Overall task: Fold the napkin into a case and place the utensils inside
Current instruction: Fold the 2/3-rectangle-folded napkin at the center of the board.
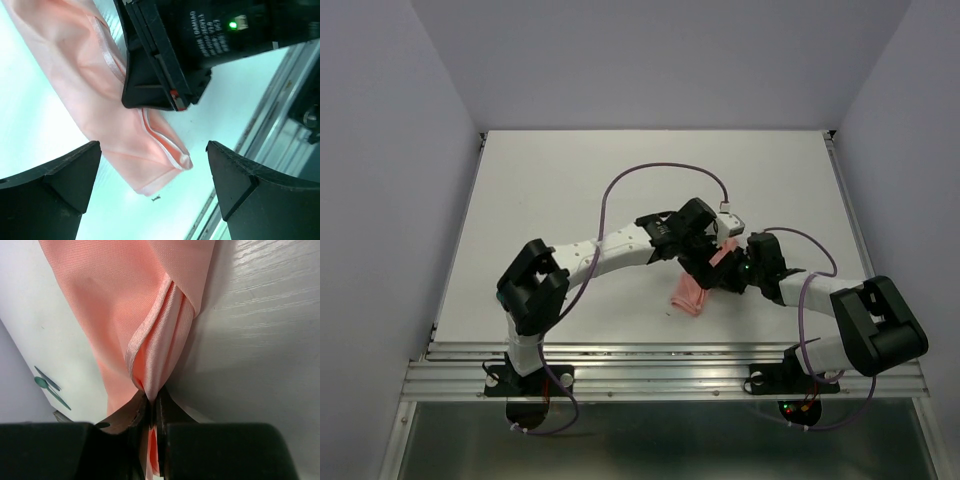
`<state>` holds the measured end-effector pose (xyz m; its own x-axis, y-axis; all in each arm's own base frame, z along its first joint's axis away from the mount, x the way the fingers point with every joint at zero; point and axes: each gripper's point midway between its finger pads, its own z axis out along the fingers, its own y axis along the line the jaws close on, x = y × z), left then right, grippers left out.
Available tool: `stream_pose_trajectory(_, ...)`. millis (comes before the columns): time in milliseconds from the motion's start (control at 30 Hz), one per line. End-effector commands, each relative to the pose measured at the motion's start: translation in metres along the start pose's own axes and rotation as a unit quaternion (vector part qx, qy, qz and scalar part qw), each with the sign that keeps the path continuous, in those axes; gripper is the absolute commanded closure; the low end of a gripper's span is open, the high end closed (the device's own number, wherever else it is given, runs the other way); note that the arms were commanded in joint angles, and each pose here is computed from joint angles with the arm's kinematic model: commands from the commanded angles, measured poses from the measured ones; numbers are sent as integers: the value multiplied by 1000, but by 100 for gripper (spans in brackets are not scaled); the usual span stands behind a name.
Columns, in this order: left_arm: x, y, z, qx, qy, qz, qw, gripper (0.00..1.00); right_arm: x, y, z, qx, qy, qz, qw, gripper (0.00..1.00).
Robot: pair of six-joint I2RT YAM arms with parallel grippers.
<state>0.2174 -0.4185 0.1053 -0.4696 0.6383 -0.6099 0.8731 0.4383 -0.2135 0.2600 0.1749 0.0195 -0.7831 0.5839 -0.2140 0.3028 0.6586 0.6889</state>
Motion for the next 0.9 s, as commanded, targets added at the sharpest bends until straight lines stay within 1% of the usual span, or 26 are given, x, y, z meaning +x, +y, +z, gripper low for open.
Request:
stream_pose_trajectory(0,-12,1,-34,10,-44,-25,999,1,-5,2,1,2,-9,-18,1000,99)
stream_pose_trajectory(33,-10,3,-36,17,-47,-33,998,1,-4,2,0,1,-8,-19,1000,99)
stream_pose_trajectory(67,-11,6,-42,36,-59,-49,996,9,-4,2,0,0,-7,-23,1000,99)
stream_pose_trajectory(100,-12,7,-44,47,-65,-57,995,22,-4,3,0,-2,-8,-26,1000,99)
stream_pose_trajectory(133,-16,9,-46,55,-78,-62,993,57,-4,2,-1,-1,-8,-28,1000,99)
stream_pose_trajectory(200,-13,13,-46,65,-81,-84,991,100,-4,2,-1,-1,-8,-31,999,99)
stream_pose_trajectory(267,-5,14,-36,69,-70,-93,991,100,-4,2,-1,-2,-8,-35,999,99)
stream_pose_trajectory(333,-2,5,-27,104,-67,-100,987,100,-4,3,-1,-3,-6,-39,999,99)
stream_pose_trajectory(367,10,4,-18,112,-53,-109,986,100,-4,3,-1,-3,-6,-40,999,99)
stream_pose_trajectory(500,21,6,-4,115,-47,-123,985,100,-5,5,-1,-7,-8,-42,999,99)
stream_pose_trajectory(567,19,7,1,118,-54,-127,983,100,-5,5,-1,-6,-6,-42,999,99)
stream_pose_trajectory(700,31,4,17,138,-34,-137,980,100,-4,4,-1,-5,-3,-44,999,99)
stream_pose_trajectory(767,40,5,25,139,-20,-142,980,100,-4,5,-2,-4,-4,-44,999,93)
stream_pose_trajectory(800,43,4,27,143,-17,-142,979,100,-8,9,-4,-6,-11,-48,999,83)
stream_pose_trajectory(867,49,5,31,140,-10,-142,980,100,-11,7,-9,7,-17,-53,998,69)
